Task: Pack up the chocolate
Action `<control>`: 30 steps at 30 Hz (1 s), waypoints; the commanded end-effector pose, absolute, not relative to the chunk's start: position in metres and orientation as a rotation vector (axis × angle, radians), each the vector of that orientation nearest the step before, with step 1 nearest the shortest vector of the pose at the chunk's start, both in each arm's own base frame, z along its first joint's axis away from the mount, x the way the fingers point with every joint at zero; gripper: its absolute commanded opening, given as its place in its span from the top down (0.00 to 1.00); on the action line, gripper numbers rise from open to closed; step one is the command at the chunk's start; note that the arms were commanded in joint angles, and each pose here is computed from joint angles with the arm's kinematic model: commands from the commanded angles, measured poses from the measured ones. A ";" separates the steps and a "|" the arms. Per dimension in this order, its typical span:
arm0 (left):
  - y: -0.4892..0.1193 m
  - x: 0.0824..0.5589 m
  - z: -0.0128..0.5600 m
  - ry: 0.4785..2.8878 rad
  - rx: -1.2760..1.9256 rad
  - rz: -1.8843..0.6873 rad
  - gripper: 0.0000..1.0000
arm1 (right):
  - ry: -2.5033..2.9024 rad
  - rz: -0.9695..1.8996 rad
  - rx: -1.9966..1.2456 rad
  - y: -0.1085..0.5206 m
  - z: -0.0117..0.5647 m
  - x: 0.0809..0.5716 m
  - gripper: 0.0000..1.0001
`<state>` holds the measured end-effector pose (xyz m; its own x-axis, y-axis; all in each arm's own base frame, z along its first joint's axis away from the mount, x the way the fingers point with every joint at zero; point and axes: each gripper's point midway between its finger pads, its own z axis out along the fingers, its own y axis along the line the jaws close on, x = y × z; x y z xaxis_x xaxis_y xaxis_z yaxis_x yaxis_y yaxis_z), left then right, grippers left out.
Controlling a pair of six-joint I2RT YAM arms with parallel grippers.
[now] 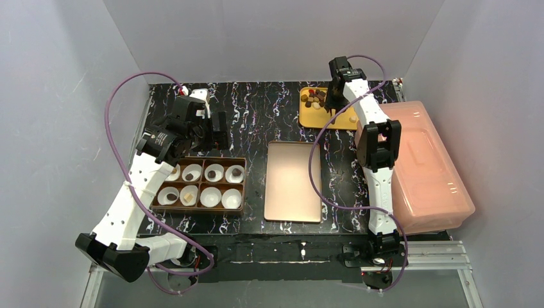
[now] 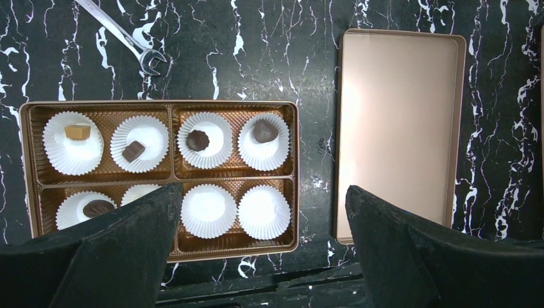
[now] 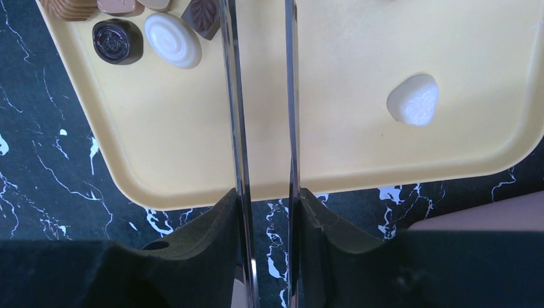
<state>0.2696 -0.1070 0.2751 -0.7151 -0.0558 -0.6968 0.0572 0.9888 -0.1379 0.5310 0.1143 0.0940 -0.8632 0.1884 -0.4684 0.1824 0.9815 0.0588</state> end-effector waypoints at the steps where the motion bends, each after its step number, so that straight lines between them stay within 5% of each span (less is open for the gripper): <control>1: -0.110 0.268 0.285 2.343 0.006 -0.226 0.01 | 2.538 0.057 0.282 0.111 0.147 0.532 0.57; 15: -0.109 0.264 0.286 2.340 -0.005 -0.234 0.00 | 2.551 0.062 0.279 0.111 0.152 0.527 0.58; 30: -0.102 0.260 0.290 2.325 -0.008 -0.206 0.00 | 2.509 0.091 0.295 0.108 0.193 0.515 0.72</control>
<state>0.2670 -0.1097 0.2770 -0.7157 -0.0674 -0.6951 0.0619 0.9853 -0.1593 0.5209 0.1102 0.1206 -0.8600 0.1961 -0.4712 0.1851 0.9802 0.0701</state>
